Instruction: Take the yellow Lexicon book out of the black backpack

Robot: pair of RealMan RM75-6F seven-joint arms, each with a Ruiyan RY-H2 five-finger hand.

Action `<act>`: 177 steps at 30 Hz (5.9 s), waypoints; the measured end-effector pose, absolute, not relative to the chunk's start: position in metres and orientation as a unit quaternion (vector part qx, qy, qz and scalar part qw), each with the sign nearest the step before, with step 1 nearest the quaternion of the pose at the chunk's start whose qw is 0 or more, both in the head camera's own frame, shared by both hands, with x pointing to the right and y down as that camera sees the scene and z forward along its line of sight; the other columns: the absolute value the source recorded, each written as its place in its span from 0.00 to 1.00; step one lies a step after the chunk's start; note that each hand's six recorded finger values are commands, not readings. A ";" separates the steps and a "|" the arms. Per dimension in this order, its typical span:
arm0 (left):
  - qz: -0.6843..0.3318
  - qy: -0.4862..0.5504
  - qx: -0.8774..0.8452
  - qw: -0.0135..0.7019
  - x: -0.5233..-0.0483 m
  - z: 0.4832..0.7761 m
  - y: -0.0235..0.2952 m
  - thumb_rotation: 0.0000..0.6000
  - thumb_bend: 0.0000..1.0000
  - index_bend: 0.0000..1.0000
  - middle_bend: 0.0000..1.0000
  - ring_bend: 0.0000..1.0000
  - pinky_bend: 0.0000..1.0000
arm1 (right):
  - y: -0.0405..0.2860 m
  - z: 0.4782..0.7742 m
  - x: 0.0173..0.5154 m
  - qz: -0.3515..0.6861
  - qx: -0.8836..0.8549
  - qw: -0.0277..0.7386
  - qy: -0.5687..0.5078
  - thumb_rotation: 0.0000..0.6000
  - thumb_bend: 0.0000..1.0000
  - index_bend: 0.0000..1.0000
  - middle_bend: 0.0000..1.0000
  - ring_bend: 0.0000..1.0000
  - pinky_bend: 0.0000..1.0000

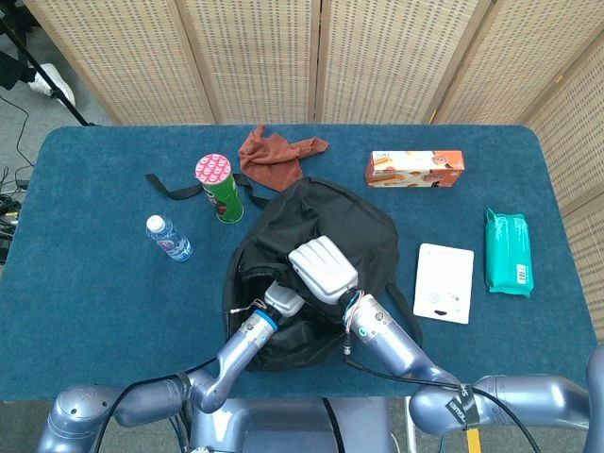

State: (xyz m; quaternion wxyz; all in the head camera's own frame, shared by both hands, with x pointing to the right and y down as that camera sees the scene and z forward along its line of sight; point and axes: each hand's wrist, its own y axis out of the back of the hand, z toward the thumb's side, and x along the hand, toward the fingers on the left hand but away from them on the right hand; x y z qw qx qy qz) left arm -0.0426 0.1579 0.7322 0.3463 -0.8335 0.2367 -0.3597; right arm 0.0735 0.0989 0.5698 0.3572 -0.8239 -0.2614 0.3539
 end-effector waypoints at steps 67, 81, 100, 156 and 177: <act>-0.352 0.283 -0.809 0.375 -0.051 0.722 0.129 1.00 0.87 0.78 0.46 0.39 0.42 | 0.085 0.566 0.093 0.364 -0.810 0.364 -0.280 1.00 0.78 0.61 0.65 0.55 0.50; -0.299 0.332 -0.830 0.334 -0.088 0.706 0.133 1.00 0.86 0.81 0.50 0.42 0.46 | 0.069 0.588 0.119 0.395 -0.791 0.346 -0.313 1.00 0.78 0.61 0.65 0.55 0.50; -0.201 0.351 -0.879 0.252 -0.166 0.605 0.137 1.00 0.86 0.82 0.51 0.42 0.46 | 0.062 0.630 0.152 0.450 -0.762 0.329 -0.328 1.00 0.78 0.61 0.65 0.55 0.50; -0.471 0.420 -0.728 0.268 -0.414 0.561 0.096 1.00 0.05 0.00 0.00 0.00 0.00 | 0.105 0.604 0.179 0.421 -0.758 0.415 -0.276 1.00 0.00 0.09 0.00 0.00 0.16; -0.491 0.481 -0.667 0.286 -0.439 0.525 0.153 1.00 0.28 0.00 0.00 0.00 0.00 | 0.132 0.571 0.355 0.468 -0.668 0.456 -0.356 1.00 0.00 0.09 0.00 0.00 0.14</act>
